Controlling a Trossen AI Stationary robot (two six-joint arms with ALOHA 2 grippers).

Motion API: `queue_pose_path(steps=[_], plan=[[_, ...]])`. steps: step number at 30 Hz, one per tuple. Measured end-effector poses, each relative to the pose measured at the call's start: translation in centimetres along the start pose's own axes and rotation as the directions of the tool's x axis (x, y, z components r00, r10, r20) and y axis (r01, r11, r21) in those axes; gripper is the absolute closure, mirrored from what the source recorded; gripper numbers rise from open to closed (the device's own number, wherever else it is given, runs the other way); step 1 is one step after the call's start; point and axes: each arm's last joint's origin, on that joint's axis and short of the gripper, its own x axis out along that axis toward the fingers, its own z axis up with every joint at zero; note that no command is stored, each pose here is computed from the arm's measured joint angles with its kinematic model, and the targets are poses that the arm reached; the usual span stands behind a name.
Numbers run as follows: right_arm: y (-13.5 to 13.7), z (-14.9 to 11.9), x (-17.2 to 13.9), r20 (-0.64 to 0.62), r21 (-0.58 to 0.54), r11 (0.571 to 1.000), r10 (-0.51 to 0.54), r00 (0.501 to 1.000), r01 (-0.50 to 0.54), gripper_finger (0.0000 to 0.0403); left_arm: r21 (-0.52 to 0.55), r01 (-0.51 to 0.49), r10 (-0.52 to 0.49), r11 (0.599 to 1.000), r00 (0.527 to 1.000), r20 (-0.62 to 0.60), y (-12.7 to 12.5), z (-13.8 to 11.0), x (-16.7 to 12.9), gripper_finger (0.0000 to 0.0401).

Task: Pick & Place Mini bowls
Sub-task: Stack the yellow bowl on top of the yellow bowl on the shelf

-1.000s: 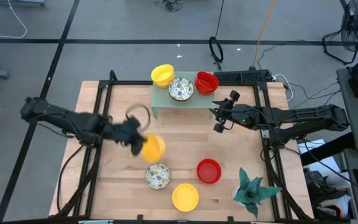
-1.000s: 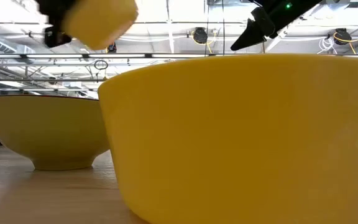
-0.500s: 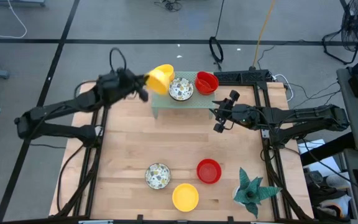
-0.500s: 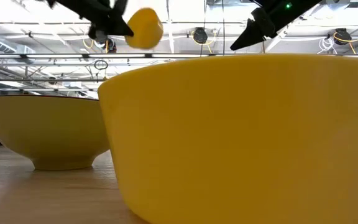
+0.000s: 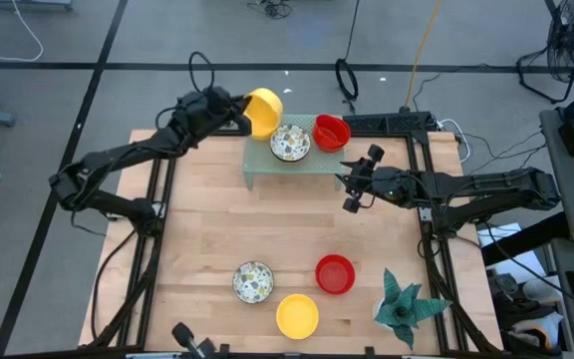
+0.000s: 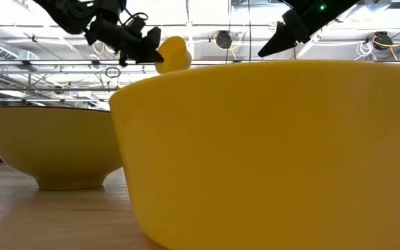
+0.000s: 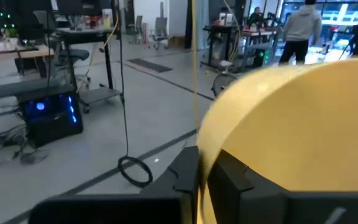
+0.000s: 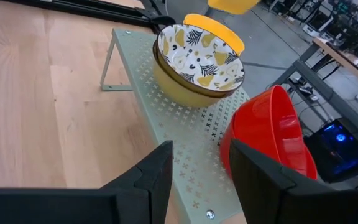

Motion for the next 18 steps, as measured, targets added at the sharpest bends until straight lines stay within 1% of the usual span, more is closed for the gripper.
queue_pose_path(steps=[2, 7, 9, 13, 15, 18], plan=[[0.0, 0.0, 0.0, 0.001, -0.023, 1.000, 0.000, 1.000, 0.000, 0.0259, 0.009, -0.009, 0.009, 1.000, 1.000, -0.019, 0.2, 0.4, 0.1, 0.0374], [0.0, 0.0, 0.0, 0.001, -0.058, 0.998, -0.001, 1.000, 0.001, 0.0259, 0.025, -0.049, 0.053, 0.998, 0.981, -0.186, 0.9, 0.0, 0.0, 0.0394], [0.0, 0.0, 0.0, 0.001, -0.063, 0.998, -0.001, 1.000, 0.001, 0.0259, 0.038, -0.078, 0.084, 0.996, 0.969, -0.232, 1.1, -0.4, -0.1, 0.0395], [0.0, 0.0, 0.0, 0.001, -0.064, 0.998, -0.001, 1.000, 0.001, 0.0259, 0.041, -0.118, 0.125, 0.992, 0.961, -0.248, 1.6, -0.5, -0.1, 0.0374], [0.0, 0.0, 0.0, 0.001, -0.064, 0.998, -0.001, 1.000, 0.001, 0.0259, 0.036, -0.125, 0.131, 0.991, 0.952, -0.275, 1.6, -0.7, -0.2, 0.0365], [0.0, 0.0, 0.0, 0.001, -0.064, 0.998, -0.001, 1.000, 0.001, 0.0259, 0.043, -0.125, 0.132, 0.991, 0.937, -0.323, 1.6, -1.6, 0.2, 0.0362]])
